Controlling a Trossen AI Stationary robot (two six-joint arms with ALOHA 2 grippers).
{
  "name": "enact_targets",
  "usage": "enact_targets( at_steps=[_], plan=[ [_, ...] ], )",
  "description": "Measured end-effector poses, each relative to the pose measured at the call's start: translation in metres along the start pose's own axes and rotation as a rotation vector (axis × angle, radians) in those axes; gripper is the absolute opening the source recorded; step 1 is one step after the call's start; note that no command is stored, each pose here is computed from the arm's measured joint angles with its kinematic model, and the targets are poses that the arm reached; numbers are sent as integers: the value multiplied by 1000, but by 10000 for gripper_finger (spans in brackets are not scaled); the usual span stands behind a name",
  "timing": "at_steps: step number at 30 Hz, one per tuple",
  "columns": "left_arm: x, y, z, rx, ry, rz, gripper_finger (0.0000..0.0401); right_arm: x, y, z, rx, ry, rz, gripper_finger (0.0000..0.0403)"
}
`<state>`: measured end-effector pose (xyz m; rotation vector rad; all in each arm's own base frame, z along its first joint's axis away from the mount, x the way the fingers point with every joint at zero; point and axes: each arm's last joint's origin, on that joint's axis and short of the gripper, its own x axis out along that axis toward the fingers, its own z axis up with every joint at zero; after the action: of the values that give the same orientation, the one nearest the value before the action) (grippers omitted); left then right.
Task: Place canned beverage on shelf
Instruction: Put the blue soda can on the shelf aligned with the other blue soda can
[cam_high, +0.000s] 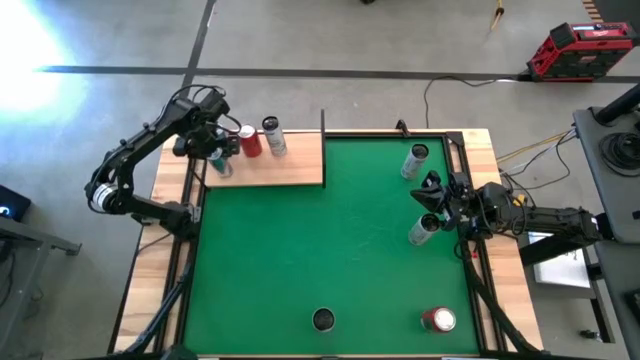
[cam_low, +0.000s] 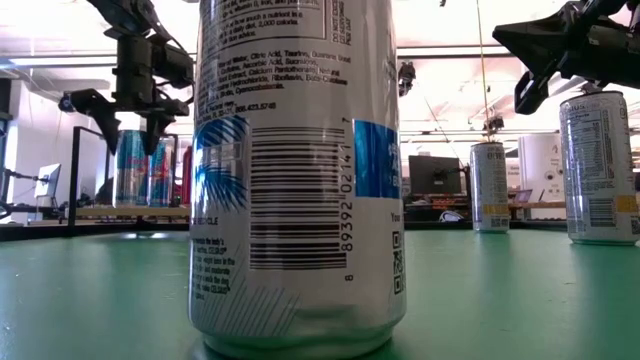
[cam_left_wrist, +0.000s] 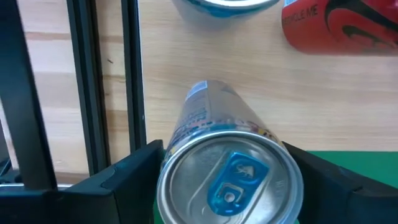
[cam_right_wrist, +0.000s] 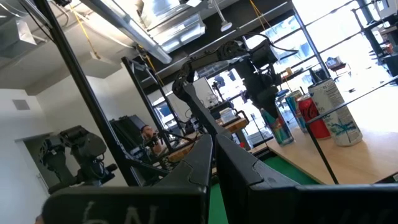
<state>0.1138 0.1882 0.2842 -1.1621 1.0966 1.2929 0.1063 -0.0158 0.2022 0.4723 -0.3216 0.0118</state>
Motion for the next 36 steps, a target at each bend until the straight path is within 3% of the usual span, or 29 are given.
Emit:
enact_targets(
  at_steps=[12, 18, 27, 36],
  plan=[
    [-1, 2, -4, -131, 37, 1, 360, 0, 0, 0, 0, 0, 0, 13],
    [-3, 1, -4, -284, 45, -17, 397, 0, 0, 0, 0, 0, 0, 13],
    [-3, 1, -4, -526, 47, -12, 399, 0, 0, 0, 0, 0, 0, 13],
    [-3, 2, -3, -616, 9, 22, 377, 0, 0, 0, 0, 0, 0, 13]
  ],
)
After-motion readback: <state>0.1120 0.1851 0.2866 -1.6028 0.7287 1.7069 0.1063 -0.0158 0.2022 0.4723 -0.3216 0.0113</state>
